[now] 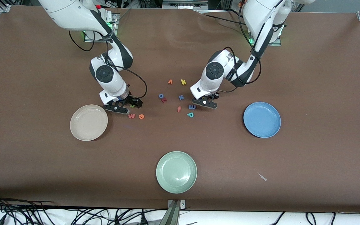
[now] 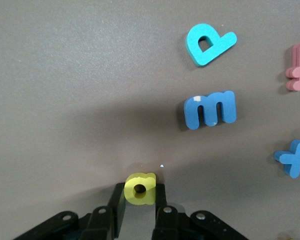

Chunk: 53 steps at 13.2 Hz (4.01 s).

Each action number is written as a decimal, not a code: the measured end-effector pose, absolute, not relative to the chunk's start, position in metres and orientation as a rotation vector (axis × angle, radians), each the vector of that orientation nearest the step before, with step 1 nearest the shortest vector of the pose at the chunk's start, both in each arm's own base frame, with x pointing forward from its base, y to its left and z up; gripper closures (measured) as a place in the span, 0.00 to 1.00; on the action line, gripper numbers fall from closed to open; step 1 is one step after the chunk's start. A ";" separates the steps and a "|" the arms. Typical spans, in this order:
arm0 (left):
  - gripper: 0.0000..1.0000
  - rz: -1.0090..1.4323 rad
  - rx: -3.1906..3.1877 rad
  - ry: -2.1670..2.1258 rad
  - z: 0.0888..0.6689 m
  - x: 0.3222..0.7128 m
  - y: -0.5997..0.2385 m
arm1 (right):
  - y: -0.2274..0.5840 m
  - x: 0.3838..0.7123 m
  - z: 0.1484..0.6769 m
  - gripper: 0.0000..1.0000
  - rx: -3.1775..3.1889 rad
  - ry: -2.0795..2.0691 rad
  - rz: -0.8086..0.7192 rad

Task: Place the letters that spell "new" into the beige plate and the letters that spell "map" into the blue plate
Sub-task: 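Grasp yellow a with the left gripper while the right gripper grasps green n, then place a on blue plate while the right gripper puts n on beige plate, then grasp blue m with the left gripper while the right gripper grasps pink m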

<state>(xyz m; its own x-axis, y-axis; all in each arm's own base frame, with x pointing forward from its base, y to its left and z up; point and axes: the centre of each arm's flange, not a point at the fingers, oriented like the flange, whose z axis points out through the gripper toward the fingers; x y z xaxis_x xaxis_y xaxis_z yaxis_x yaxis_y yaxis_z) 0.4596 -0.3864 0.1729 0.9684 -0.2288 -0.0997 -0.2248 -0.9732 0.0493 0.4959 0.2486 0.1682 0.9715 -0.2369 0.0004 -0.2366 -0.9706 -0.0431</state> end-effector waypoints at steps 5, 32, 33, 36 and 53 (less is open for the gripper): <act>0.72 -0.225 3.098 -0.397 0.207 0.481 -0.371 | 0.247 0.496 0.165 0.17 -3.080 0.368 -0.008; 0.00 -0.220 3.130 -0.239 0.267 0.538 -0.362 | 0.099 0.567 0.253 0.40 -3.248 -0.016 -0.015; 0.00 -0.224 3.128 -0.182 0.257 0.531 -0.389 | 0.114 0.566 0.252 0.39 -3.239 0.036 -0.019; 0.00 -0.192 3.084 -0.127 0.218 0.511 -0.443 | 0.178 0.561 0.244 0.36 -3.193 0.223 -0.022; 0.57 -0.117 3.108 -0.201 0.174 0.510 -0.450 | 0.259 0.559 0.176 0.33 -3.082 0.443 -0.072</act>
<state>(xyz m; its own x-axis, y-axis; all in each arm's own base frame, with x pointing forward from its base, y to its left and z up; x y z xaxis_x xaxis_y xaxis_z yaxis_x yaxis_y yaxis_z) 0.5099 -0.4505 0.1740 0.9889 -0.1295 -0.0732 -0.1276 -0.9914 0.0300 0.5594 0.2590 0.1755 0.9584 -0.2823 0.0422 -0.2810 -0.9591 -0.0331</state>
